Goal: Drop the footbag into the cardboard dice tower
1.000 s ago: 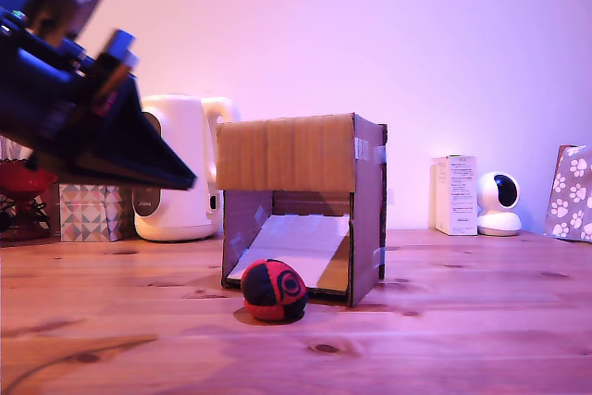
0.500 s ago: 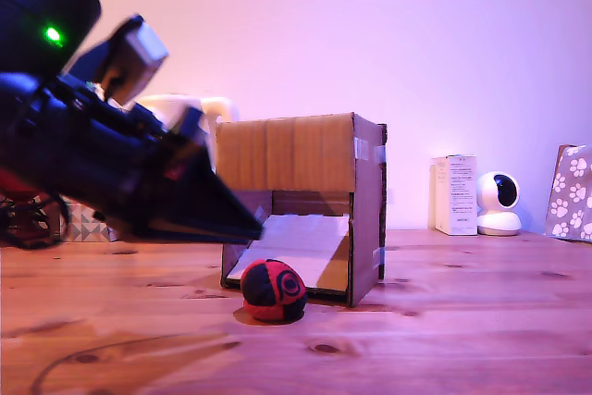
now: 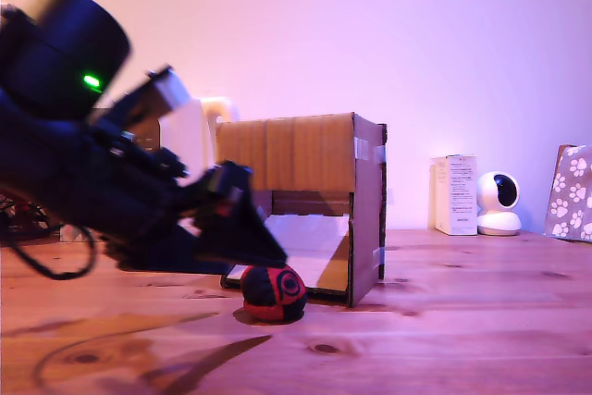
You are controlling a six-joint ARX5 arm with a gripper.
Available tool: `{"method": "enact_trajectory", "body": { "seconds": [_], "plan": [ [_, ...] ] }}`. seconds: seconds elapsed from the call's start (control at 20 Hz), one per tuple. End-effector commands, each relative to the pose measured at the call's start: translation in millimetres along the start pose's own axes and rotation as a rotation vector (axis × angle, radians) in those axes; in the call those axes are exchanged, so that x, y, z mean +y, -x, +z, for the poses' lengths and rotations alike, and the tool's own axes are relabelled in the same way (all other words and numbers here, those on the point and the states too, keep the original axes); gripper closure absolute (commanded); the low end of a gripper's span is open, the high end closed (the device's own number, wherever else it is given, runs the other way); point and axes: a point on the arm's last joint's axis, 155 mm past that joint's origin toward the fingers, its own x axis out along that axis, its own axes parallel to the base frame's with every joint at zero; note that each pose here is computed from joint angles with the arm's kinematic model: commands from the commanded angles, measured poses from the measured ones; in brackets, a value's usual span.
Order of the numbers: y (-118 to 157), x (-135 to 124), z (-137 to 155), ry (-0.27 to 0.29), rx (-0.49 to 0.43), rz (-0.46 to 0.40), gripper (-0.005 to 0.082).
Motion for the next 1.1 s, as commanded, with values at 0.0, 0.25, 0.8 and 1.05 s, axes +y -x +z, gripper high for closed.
{"method": "enact_trajectory", "body": {
  "seconds": [0.0, 0.25, 0.8, 1.05],
  "plan": [
    [-9, 1, 1, -0.003, 0.002, -0.001, 0.0024],
    [-36, 10, -8, 0.009, 0.051, 0.012, 0.0025],
    [-40, 12, -21, 0.036, 0.175, 0.022, 0.0759],
    [-10, 1, 3, 0.039, 0.179, 0.021, 0.0759]
  ]
}}
